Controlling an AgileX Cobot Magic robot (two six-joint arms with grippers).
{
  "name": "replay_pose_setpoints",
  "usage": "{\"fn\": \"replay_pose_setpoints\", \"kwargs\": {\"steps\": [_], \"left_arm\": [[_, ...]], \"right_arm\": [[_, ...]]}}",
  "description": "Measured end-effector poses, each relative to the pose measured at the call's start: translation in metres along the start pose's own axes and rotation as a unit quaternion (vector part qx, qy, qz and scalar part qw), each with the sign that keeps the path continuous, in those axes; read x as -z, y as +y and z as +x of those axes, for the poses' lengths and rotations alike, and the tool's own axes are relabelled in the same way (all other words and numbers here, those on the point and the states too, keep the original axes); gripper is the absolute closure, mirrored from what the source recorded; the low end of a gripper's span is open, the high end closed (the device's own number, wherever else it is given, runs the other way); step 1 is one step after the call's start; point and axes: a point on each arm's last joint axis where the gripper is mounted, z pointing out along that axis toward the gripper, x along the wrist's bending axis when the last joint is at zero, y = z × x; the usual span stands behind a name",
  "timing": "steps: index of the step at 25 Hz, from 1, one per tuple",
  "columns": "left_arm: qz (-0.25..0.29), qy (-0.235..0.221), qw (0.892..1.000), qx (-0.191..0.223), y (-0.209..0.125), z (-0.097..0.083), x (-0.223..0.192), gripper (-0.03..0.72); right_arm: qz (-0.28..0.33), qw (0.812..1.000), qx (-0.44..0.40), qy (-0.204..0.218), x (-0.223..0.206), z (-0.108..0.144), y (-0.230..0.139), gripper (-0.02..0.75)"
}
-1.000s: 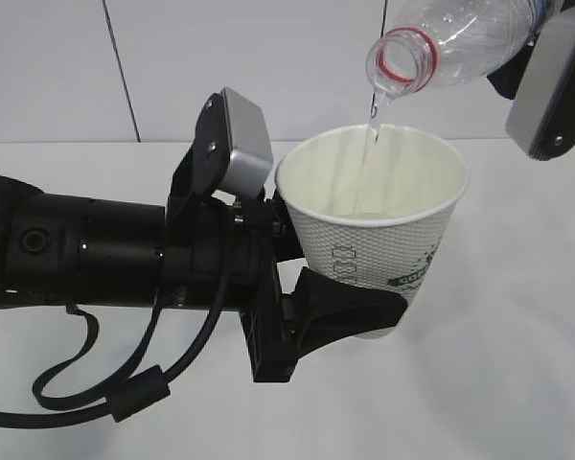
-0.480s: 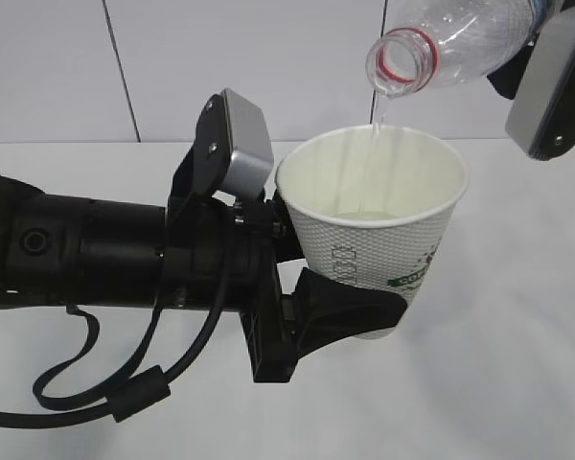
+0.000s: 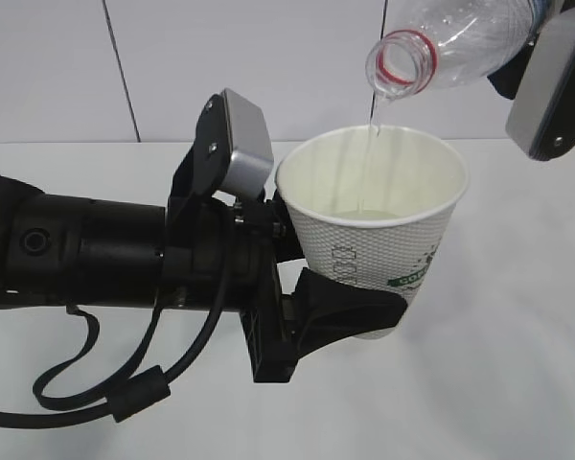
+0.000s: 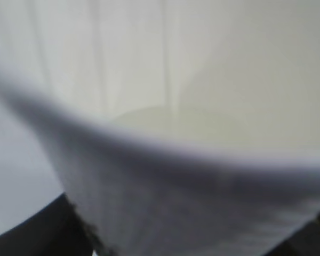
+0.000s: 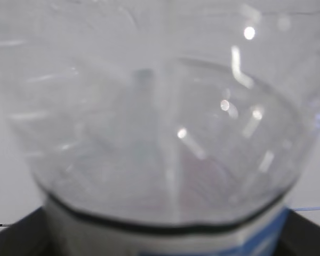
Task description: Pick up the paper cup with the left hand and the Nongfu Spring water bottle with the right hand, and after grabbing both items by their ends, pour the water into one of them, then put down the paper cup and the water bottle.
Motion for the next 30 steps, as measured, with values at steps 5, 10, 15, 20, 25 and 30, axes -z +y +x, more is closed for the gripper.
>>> {"fn": "replay_pose_setpoints", "kwargs": {"steps": [5, 10, 15, 20, 25, 30], "left_arm": [[0.000, 0.000, 1.000, 0.000, 0.0000, 0.0000, 0.0000, 0.179], [0.000, 0.000, 1.000, 0.000, 0.0000, 0.0000, 0.0000, 0.179], [0.000, 0.000, 1.000, 0.000, 0.0000, 0.0000, 0.0000, 0.179], [0.000, 0.000, 1.000, 0.000, 0.0000, 0.0000, 0.0000, 0.179], [0.000, 0.000, 1.000, 0.000, 0.0000, 0.0000, 0.0000, 0.179], [0.000, 0.000, 1.000, 0.000, 0.0000, 0.0000, 0.0000, 0.179]], "right_arm": [[-0.001, 1.000, 0.005, -0.001, 0.0000, -0.0002, 0.0001, 0.245], [-0.002, 1.000, 0.008, -0.003, 0.0000, -0.0005, 0.0004, 0.245], [-0.002, 1.000, 0.009, -0.003, 0.0000, -0.0005, 0.0004, 0.245], [-0.003, 1.000, 0.010, -0.003, 0.0002, -0.0009, 0.0006, 0.245], [-0.004, 1.000, 0.010, -0.005, 0.0002, -0.0012, 0.0009, 0.245], [-0.008, 1.000, 0.010, -0.010, 0.0002, -0.0021, 0.0016, 0.245]]}}
